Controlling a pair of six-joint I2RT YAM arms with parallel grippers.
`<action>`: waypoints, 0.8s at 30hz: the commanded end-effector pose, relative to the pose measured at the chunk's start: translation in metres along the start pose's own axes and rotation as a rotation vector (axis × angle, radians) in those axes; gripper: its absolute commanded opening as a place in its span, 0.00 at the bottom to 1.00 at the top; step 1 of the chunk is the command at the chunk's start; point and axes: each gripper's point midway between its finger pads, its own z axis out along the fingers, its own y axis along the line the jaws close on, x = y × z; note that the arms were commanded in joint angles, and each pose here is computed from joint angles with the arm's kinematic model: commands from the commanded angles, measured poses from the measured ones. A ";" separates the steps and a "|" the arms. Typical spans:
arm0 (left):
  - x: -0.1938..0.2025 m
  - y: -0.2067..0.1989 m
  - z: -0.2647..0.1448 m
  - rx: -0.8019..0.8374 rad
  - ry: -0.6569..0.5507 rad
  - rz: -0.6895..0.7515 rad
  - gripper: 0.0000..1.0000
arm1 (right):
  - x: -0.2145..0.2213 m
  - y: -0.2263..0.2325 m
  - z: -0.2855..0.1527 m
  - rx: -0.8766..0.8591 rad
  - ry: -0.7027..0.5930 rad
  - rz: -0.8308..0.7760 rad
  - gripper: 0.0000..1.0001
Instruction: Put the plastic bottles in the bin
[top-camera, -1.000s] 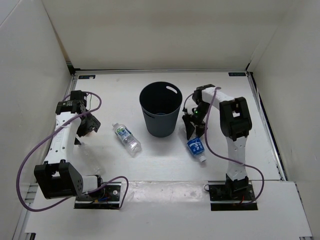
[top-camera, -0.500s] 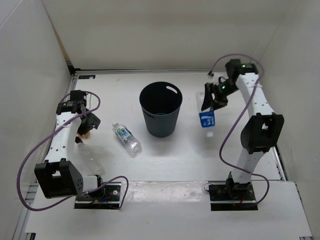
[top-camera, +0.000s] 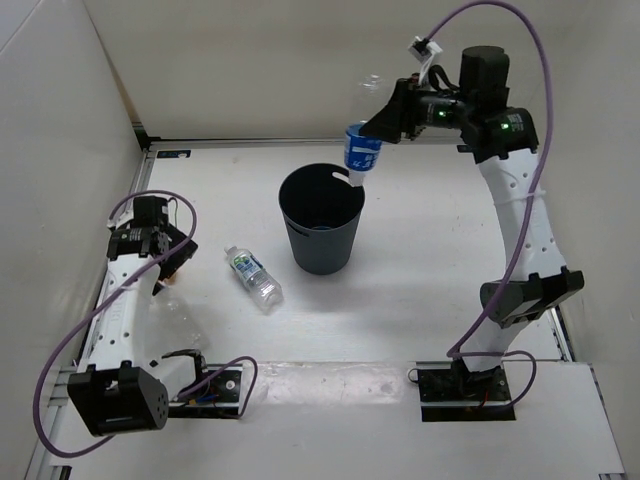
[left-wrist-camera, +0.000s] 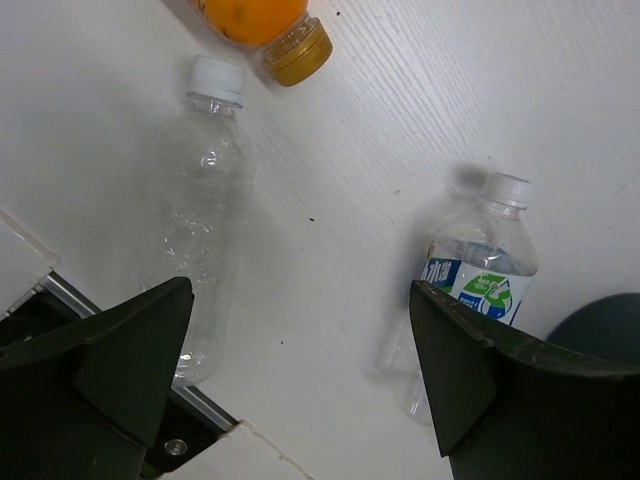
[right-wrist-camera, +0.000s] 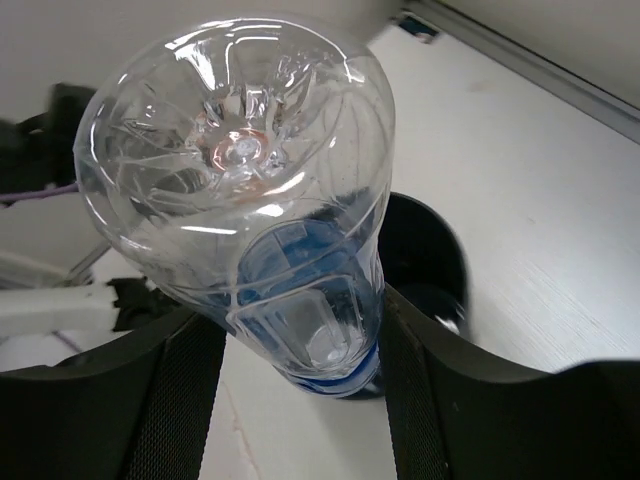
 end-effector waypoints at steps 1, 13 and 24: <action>0.000 0.000 0.008 -0.019 0.006 -0.042 1.00 | -0.007 0.031 0.024 -0.238 -0.035 -0.042 0.00; -0.005 -0.002 0.016 -0.092 0.091 -0.063 1.00 | 0.050 0.043 0.072 -0.261 0.123 -0.161 0.90; -0.039 0.017 0.040 -0.120 0.097 -0.434 1.00 | -0.002 0.019 0.043 -0.178 -0.021 -0.243 0.90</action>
